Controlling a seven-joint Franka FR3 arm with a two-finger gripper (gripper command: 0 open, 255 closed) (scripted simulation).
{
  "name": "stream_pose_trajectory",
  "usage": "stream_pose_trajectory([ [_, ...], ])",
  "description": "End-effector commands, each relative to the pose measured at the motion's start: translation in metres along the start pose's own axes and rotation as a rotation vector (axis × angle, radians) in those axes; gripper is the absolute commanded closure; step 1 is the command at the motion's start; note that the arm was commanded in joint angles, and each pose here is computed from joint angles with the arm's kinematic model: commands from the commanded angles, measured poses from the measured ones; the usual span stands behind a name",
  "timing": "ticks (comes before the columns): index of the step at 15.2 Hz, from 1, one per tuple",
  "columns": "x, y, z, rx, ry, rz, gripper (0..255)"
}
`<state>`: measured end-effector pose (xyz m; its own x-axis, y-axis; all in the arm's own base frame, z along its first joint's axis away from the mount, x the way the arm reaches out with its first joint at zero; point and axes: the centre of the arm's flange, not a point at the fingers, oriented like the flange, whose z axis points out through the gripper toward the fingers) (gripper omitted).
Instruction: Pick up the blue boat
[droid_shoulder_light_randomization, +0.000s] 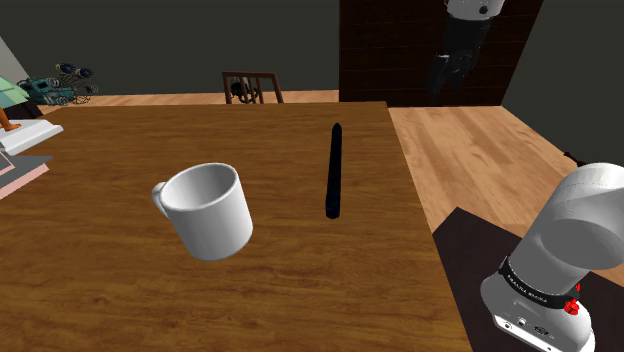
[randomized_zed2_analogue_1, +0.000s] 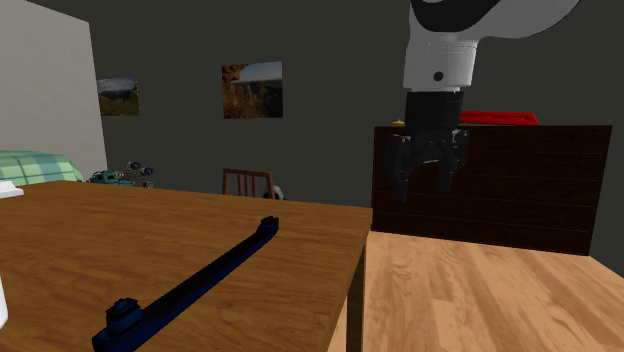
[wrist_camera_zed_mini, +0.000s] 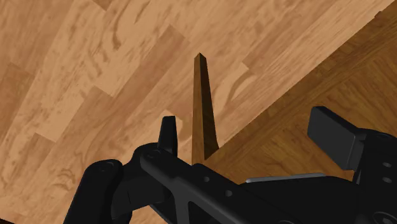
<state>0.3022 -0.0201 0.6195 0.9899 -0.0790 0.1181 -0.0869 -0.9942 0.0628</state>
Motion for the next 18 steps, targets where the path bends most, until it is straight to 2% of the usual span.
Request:
stream_pose_trajectory([
  [1, 0.000, 0.000, 0.000, 0.000, 0.000, 0.000, 0],
  [9, -0.008, -0.105, 0.002, -0.007, -0.046, 0.250, 0],
  [18, 0.015, -0.220, 0.005, -0.016, -0.097, 0.531, 0],
])
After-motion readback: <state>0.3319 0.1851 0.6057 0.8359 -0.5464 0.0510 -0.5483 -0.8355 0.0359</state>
